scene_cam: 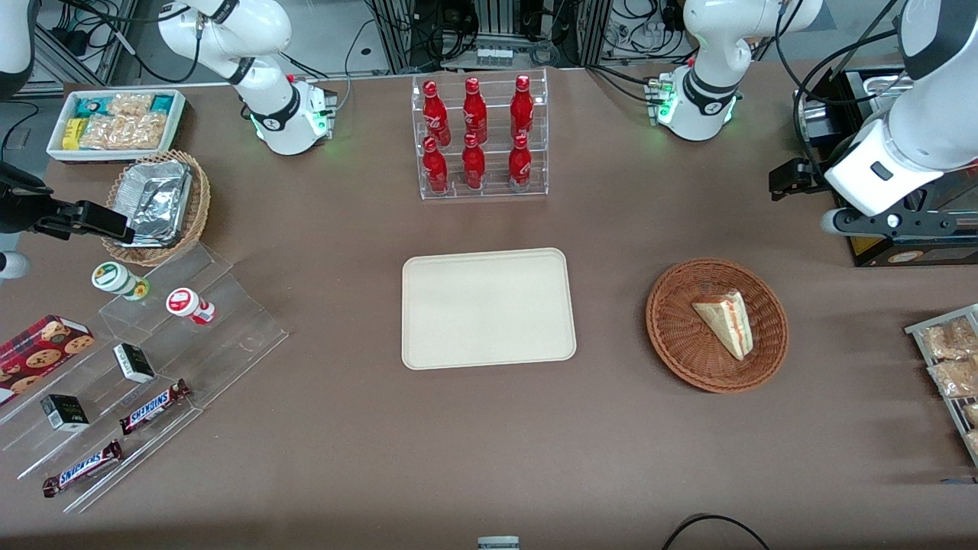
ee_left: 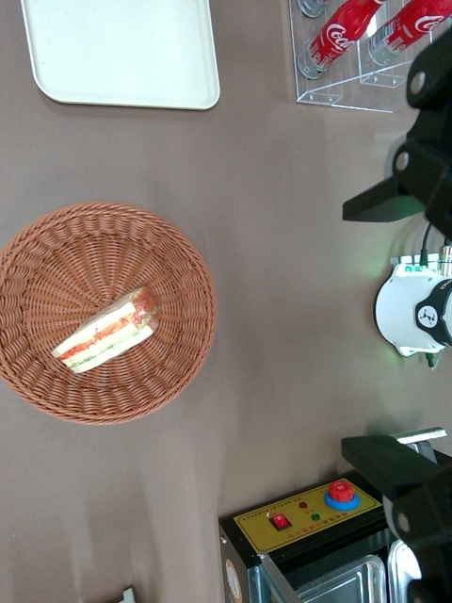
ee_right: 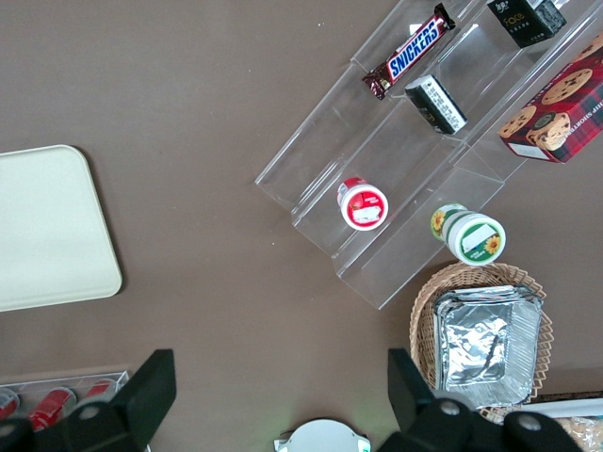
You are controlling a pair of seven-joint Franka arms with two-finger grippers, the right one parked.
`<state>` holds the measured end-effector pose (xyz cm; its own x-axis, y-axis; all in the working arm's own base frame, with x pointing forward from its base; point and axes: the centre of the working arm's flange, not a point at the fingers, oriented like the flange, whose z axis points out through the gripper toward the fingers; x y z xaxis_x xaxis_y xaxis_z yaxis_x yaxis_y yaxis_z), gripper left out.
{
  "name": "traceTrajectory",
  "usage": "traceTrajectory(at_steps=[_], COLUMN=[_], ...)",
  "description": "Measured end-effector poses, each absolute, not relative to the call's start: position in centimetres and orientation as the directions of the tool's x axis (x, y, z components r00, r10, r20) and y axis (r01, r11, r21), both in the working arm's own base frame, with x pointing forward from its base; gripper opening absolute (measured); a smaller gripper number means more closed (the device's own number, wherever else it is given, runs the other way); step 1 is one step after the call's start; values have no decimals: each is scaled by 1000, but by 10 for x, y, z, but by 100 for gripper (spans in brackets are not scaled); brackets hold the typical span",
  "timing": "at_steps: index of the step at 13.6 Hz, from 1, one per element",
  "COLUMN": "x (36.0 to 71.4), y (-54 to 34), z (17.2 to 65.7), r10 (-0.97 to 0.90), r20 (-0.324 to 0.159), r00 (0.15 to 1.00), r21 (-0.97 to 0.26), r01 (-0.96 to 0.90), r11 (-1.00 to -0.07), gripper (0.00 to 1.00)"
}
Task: Place sandwich from basket to tray
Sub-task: 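Move the left gripper over the wrapped sandwich in the wicker basket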
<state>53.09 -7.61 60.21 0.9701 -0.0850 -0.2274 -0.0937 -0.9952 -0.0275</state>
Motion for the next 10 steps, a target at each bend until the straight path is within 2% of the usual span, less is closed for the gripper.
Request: traceTrajectory(at_steps=[3, 6, 10], x=[541, 548, 557], y=[-78, -78, -79], z=[605, 594, 544], r10=[-90, -92, -94], r20=[-157, -144, -138], r00=[984, 985, 986], r21=[-23, -20, -17], r01=[-94, -96, -98], r11=[-995, -995, -995], gripper=[100, 100, 100])
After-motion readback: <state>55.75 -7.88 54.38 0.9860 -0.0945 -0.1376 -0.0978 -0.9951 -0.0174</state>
